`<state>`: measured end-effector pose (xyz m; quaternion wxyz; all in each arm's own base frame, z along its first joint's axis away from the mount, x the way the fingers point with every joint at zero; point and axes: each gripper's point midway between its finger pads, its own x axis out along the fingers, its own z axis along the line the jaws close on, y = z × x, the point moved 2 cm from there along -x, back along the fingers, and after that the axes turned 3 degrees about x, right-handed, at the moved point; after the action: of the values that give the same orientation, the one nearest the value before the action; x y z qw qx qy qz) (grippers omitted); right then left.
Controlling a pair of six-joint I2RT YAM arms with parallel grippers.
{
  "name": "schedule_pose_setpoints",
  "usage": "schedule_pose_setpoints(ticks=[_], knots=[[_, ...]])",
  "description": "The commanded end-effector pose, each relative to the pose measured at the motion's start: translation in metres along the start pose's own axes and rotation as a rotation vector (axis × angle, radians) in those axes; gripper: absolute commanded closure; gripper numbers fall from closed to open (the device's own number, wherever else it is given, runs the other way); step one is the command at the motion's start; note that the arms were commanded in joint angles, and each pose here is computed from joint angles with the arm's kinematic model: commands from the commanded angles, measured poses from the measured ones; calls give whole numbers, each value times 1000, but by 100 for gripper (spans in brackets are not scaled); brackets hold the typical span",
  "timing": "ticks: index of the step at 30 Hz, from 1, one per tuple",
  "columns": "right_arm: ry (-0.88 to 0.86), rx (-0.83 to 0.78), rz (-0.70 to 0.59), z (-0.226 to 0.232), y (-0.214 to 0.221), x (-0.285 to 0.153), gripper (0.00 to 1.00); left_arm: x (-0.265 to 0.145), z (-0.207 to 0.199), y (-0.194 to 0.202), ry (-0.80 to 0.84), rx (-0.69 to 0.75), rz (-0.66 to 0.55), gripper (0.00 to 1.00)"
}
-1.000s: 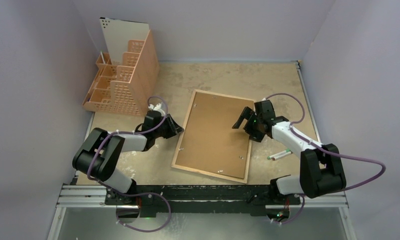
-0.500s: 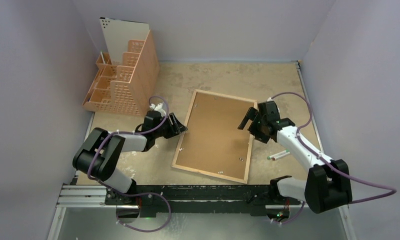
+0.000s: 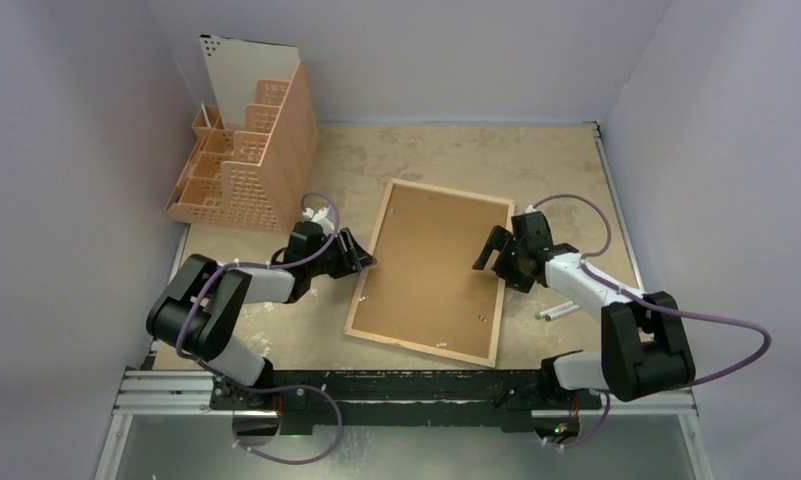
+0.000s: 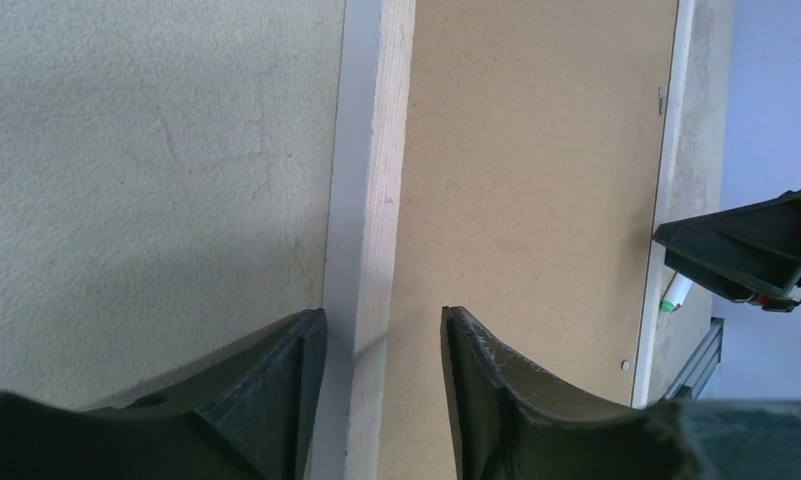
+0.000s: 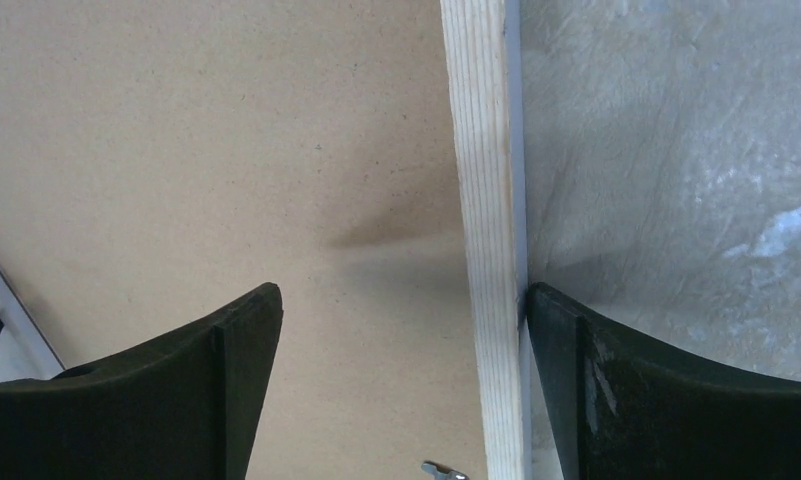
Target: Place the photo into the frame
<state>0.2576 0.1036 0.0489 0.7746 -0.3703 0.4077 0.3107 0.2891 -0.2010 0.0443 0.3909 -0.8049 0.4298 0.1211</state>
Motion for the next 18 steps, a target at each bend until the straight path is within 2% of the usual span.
schedule_pose_setpoints(ticks=[1, 6, 12, 15, 18], knots=[[-190, -65, -10, 32, -7, -2, 10, -1, 14, 25, -37, -18, 106, 54], [-288, -115, -68, 60, -28, -4, 15, -2, 14, 24, -49, -29, 107, 64], [-368, -189, -154, 91, -59, 0, 16, -3, 15, 18, -89, -11, 103, 71], [-278, -153, -200, 83, -73, 6, 15, -5, 15, 16, -102, -17, 95, 75], [-110, -57, -241, 58, -80, 7, 11, -9, 24, 15, -161, -18, 83, 76]])
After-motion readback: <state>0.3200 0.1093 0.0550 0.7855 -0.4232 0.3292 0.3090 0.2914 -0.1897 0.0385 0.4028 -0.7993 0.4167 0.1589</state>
